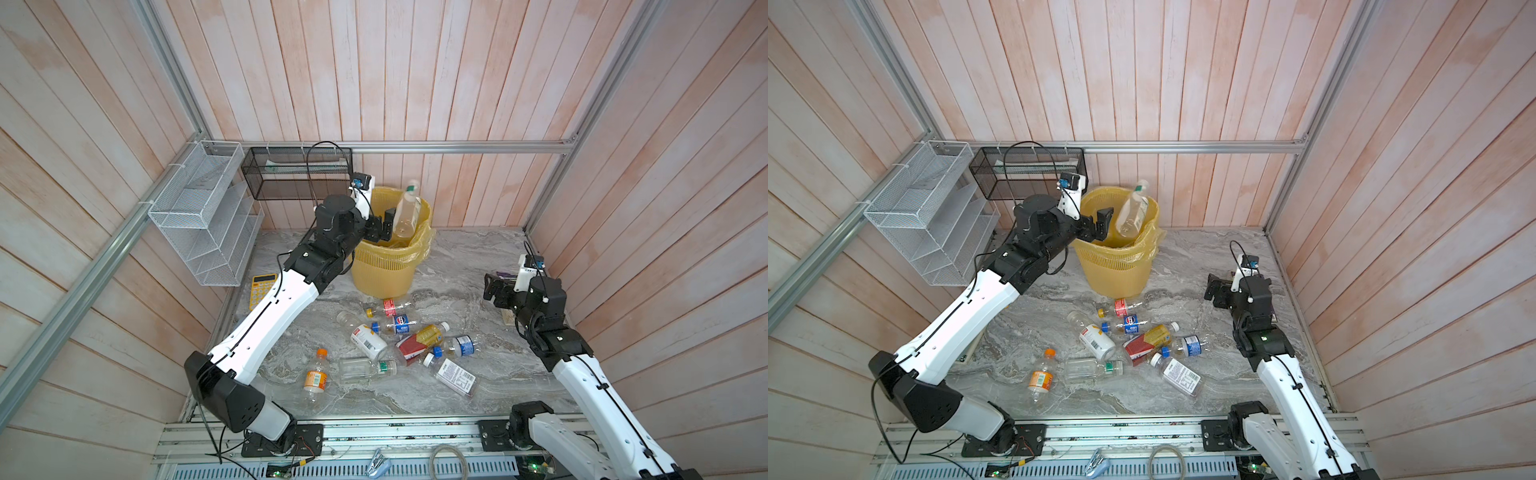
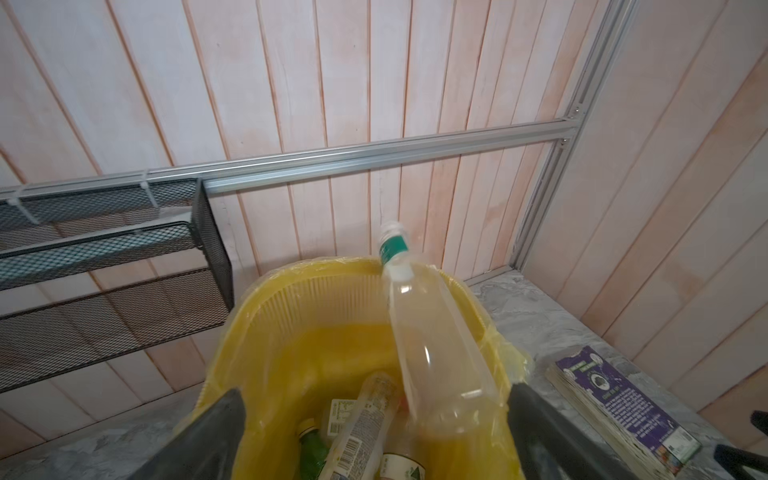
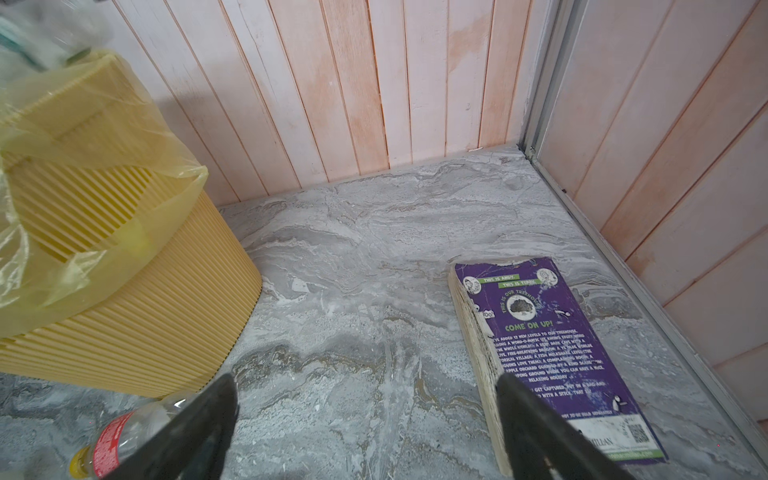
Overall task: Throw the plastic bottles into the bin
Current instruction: 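Lift the green-label bottle with the left gripper and drop it into the bin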
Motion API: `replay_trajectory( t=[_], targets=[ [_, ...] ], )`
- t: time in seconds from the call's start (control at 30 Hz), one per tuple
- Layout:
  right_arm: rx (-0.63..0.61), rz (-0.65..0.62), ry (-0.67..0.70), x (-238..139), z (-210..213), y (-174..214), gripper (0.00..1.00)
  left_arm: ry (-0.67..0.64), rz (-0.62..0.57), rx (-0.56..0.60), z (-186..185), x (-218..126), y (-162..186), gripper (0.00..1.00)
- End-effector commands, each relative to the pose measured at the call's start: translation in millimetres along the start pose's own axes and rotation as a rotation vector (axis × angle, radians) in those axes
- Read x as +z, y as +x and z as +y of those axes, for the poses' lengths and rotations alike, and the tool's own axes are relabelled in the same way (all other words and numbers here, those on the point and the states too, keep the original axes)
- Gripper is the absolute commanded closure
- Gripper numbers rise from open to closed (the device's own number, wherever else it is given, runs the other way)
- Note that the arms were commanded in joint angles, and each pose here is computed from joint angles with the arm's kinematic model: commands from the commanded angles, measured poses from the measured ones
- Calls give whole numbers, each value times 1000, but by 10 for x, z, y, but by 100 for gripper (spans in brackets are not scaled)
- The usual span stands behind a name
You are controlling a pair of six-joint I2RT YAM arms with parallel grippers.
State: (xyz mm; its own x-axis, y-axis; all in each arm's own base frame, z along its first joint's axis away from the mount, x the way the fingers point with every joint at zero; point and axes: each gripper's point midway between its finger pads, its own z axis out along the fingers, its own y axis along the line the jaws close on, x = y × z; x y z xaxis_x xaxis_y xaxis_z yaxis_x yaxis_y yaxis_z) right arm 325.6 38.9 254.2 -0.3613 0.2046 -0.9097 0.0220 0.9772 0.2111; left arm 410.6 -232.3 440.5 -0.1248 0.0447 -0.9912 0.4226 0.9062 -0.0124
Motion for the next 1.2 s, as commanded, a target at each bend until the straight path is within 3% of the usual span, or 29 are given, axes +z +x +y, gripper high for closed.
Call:
replay_trajectory(
  t=[0.0, 0.47, 0.67, 0.87, 0.97, 1.17],
  targets=[
    [8, -23, 8, -78, 1, -140, 3, -65, -183, -25, 174, -533, -599, 0],
    [55, 51, 14, -85, -18, 27, 3, -143, -143, -56, 351, -769, -202, 0],
    [254, 241, -39, -22, 27, 720, 3, -201, -30, -97, 483, -803, 370, 0],
    [413, 344, -63, -104, 63, 1107, 8, -206, 36, -140, 550, -906, 840, 0],
    [386, 387, -126, -174, 183, 1216, 15, -218, 82, -139, 580, -916, 1021, 0],
    [311, 477, -165, -339, 376, 1488, 17, -232, 134, -229, 751, -907, 1283, 0]
  ],
)
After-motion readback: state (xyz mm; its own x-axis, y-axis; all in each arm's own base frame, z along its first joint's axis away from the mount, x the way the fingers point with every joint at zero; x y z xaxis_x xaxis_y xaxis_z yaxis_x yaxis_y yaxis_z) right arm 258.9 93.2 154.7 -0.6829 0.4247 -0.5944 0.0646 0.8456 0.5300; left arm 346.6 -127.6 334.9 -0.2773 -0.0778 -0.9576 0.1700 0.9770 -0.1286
